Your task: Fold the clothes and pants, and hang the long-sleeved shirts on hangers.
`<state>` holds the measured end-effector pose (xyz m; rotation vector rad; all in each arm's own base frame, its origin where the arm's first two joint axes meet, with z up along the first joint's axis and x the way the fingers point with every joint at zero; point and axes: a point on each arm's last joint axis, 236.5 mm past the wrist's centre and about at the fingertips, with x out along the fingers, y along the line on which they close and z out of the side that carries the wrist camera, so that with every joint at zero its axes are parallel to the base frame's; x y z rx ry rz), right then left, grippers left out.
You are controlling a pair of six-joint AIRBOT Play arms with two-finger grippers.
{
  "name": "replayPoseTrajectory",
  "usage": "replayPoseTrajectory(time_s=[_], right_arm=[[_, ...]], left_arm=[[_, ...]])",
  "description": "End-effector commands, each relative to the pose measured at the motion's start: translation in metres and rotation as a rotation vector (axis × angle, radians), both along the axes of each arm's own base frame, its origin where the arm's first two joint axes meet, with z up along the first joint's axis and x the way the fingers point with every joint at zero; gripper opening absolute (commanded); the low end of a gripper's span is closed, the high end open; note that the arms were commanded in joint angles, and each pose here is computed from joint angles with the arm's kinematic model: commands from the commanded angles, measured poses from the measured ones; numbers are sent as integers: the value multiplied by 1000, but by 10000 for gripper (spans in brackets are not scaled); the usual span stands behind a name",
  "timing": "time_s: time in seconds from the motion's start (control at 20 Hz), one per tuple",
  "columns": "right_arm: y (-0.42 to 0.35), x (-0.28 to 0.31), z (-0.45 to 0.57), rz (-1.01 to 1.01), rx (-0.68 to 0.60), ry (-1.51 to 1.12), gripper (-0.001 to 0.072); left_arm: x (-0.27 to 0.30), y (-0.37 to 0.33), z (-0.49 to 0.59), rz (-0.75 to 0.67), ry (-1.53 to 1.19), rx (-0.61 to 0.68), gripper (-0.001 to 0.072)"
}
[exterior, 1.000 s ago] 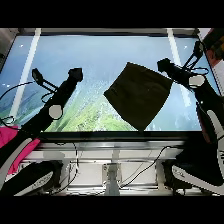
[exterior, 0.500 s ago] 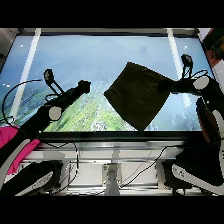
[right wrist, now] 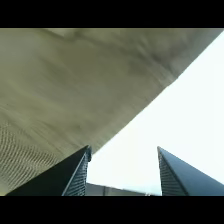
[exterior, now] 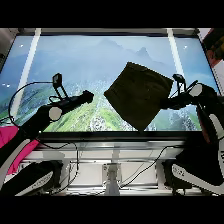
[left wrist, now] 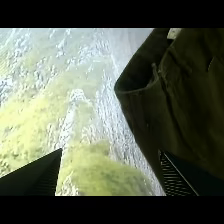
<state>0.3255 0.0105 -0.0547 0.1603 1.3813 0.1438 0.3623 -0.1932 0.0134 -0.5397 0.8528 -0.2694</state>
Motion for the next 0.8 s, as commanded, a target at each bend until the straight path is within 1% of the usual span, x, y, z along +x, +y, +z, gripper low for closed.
replayPoseTrajectory(time_s=[0.0,0.2,0.35,0.55,0.6,0.75], right_arm=[[-6,-19,-24,-123,54,57,452],[-9,4,-23,-344,221,-21,452],[-10,20,-28,-443,296,-41,450],[7,32,-41,-500,415,-13,446],[12,36,-41,-493,441,-19,411],[17,40,-41,-473,467,-35,406]], left_arm=[[-13,-1,-11,-36,59,25,693],[-13,-1,-11,-36,59,24,692],[-13,-1,-11,-36,59,24,692],[-13,-1,-11,-36,58,24,693],[-12,-1,-10,-35,56,24,692],[-10,-1,-8,-29,43,20,693]])
